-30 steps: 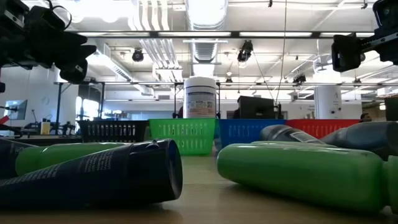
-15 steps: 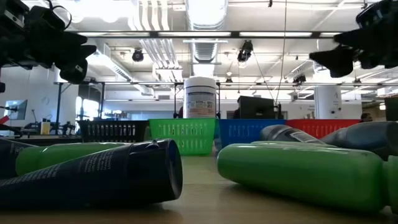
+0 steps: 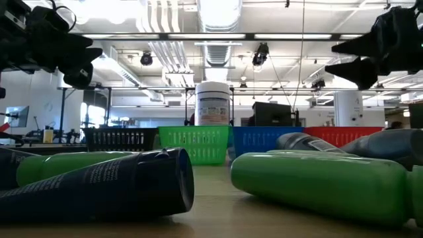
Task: Pick & Place Travel size toiletries
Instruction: Put the black deodorant into the red bin
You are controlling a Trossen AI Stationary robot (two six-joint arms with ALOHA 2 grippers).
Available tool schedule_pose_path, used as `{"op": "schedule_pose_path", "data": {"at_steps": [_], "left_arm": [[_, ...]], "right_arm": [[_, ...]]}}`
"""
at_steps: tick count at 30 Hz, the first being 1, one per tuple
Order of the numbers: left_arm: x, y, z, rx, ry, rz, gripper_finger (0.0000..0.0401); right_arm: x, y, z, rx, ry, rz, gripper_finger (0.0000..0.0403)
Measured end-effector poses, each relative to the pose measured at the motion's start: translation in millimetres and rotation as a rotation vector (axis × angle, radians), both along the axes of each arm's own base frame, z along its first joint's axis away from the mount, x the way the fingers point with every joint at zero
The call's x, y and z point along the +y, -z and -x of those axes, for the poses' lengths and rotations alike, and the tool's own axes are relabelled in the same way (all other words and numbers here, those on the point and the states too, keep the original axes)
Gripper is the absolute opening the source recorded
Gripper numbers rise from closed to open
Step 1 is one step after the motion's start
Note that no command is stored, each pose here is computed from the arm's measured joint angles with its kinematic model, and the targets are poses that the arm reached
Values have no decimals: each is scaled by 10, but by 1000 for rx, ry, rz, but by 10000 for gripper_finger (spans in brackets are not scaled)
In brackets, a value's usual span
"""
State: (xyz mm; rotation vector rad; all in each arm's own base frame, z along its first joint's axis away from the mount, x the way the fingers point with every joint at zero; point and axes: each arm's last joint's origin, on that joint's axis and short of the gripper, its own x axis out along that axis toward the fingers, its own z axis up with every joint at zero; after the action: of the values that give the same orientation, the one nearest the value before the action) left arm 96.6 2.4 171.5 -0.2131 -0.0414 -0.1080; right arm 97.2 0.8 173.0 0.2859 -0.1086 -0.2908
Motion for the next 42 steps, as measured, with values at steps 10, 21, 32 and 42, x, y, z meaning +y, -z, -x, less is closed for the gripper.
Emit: {"op": "schedule_pose_path", "data": {"at_steps": [10,21,32,42], "left_arm": [[0,0,0,0,0,0,126],[0,0,0,0,0,0,126],[0,0,0,0,0,0,126],[0,0,0,0,0,0,126]], "right_arm": [[-2,-8,1,-331,-68,-1028,364],[11,16,-6,-275,-78,-968,364],[-14,57,-20,-295,40,-990,364],[8,127,-73,-156,29,-887,364]]}}
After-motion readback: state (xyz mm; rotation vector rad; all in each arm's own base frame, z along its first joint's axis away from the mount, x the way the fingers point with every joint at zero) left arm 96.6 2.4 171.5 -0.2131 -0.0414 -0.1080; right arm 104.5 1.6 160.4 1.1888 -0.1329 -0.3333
